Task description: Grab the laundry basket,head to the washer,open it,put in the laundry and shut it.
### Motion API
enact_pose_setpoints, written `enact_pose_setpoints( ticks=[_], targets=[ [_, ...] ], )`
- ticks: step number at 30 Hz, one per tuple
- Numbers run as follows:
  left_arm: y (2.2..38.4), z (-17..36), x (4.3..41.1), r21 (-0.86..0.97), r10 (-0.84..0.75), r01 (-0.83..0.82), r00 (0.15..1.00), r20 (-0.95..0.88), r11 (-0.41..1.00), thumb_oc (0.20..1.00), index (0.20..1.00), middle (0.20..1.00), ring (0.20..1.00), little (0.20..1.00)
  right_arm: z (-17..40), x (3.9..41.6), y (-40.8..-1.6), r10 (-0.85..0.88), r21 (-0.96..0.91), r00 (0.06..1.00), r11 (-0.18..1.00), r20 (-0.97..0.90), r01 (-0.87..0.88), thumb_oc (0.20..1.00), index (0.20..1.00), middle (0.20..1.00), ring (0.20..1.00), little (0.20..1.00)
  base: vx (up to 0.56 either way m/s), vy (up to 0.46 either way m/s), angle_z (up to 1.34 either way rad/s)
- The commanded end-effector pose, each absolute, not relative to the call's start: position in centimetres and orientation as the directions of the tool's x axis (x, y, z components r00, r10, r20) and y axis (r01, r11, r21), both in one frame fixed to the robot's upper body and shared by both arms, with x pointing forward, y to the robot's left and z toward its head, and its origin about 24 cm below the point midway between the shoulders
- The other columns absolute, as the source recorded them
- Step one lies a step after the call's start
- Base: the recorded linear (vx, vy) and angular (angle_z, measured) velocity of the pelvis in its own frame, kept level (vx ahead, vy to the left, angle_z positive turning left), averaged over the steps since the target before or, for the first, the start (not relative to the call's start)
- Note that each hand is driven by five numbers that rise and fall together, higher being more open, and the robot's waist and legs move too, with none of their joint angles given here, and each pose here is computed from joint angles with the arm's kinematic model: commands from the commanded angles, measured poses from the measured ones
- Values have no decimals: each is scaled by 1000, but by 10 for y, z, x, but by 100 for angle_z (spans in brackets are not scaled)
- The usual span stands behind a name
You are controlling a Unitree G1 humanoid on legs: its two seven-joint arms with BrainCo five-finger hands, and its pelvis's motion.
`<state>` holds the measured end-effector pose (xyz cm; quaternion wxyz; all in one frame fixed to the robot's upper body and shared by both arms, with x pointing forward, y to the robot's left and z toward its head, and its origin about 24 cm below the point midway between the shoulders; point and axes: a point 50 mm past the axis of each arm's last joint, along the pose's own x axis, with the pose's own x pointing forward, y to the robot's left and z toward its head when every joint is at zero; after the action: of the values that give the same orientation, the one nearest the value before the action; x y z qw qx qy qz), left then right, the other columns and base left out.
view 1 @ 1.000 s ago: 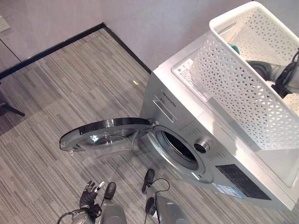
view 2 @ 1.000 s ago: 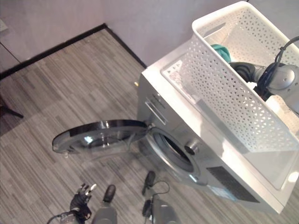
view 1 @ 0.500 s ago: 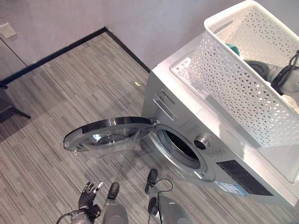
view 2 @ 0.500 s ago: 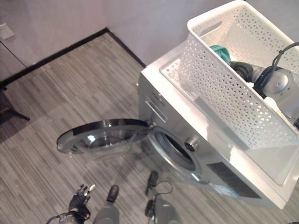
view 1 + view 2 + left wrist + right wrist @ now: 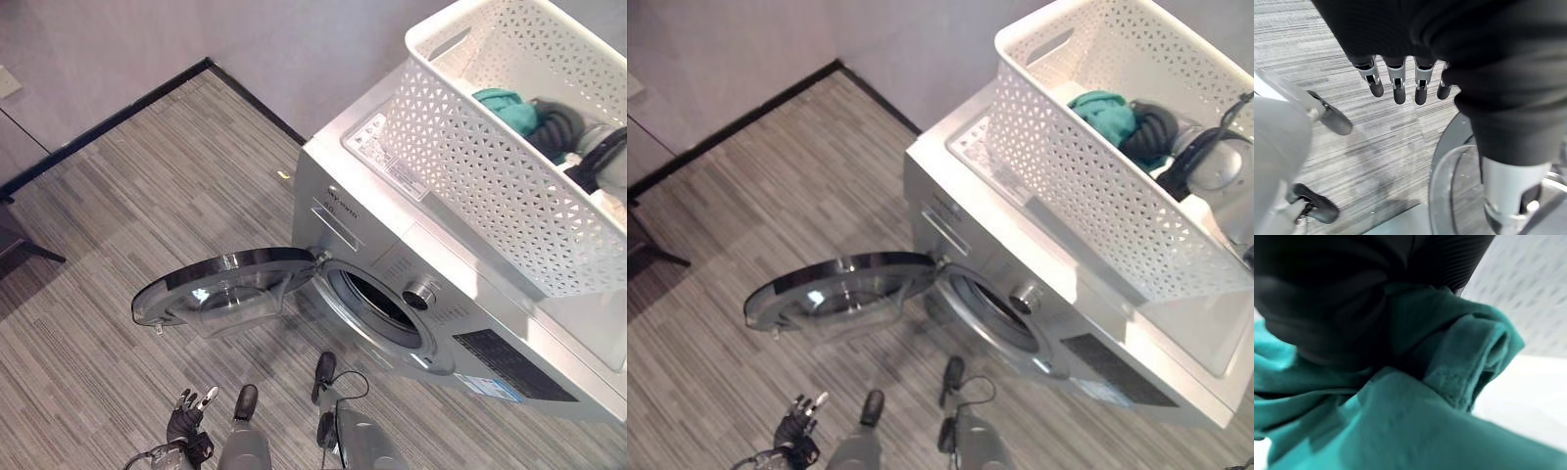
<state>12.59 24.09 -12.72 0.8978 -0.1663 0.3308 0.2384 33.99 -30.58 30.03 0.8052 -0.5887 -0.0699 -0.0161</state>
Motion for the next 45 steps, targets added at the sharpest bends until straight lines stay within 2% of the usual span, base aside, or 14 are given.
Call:
enact_pose_setpoints(
  ticks=[1,5,7,10,12,13,15,16,18,24,27,31,41,45],
  targets=[
    [260,-123,124,-67,372,-540,659,-654,839,1000,1000,1000,1000,1000,346,318,-314,45,-869,917,340,396,359,200,200,200,200,200,53,34,-2],
    [266,-125,118,-21,401,-557,623,-671,830,1000,1000,1000,1000,1000,391,280,-312,68,-732,761,340,645,590,200,200,200,200,200,67,27,-7],
    [267,-126,116,-9,406,-558,615,-677,830,1000,1000,1000,1000,1000,397,274,-313,61,-705,732,334,679,626,200,200,200,200,200,66,15,-13],
    [271,-128,110,26,424,-563,590,-687,826,1000,1000,1000,1000,1000,425,249,-313,53,-557,573,321,818,766,200,200,200,200,200,66,15,-7],
    [271,-128,110,27,425,-563,591,-686,826,1000,1000,1000,1000,1000,424,249,-313,51,-556,572,321,819,767,200,200,200,200,200,22,9,1],
    [276,-128,107,63,440,-556,577,-689,829,1000,1000,1000,1000,1000,440,238,-315,27,-456,469,290,883,842,200,200,200,200,200,63,22,1],
    [279,-127,106,86,449,-550,569,-689,831,1000,1000,1000,1000,1000,450,233,-316,-2,-381,399,288,917,878,200,200,200,200,200,66,22,4],
    [281,-127,104,109,453,-538,563,-692,836,1000,1000,1000,1000,1000,462,229,-319,-33,-308,326,247,945,919,200,200,200,200,200,43,17,7],
    [281,-127,104,113,455,-539,560,-692,835,1000,1000,1000,1000,1000,467,229,-318,-41,-288,302,207,952,935,200,200,200,200,200,25,9,5],
    [286,-126,103,199,479,-490,552,-683,849,1000,1000,1000,1000,1000,501,205,-344,-121,-67,50,-145,991,987,200,200,200,200,200,26,28,11],
    [288,-125,104,237,479,-450,559,-677,861,1000,1000,1000,1000,1000,511,191,-357,-151,-11,-25,-230,988,973,200,200,200,200,200,21,35,7],
    [283,-125,111,232,470,-439,576,-669,868,1000,1000,1000,1000,1000,525,184,-354,-125,-1,-37,-291,991,957,200,200,200,200,200,10,44,15],
    [265,-122,132,195,398,-364,649,-649,911,1000,1000,1000,1000,1000,554,157,-308,61,167,-157,-220,986,961,200,200,200,200,200,-14,96,-6],
    [254,-125,135,170,362,-339,657,-661,925,1000,1000,1000,1000,1000,547,155,-272,179,217,-207,-39,962,975,200,200,200,200,200,-54,142,-32]
  ],
)
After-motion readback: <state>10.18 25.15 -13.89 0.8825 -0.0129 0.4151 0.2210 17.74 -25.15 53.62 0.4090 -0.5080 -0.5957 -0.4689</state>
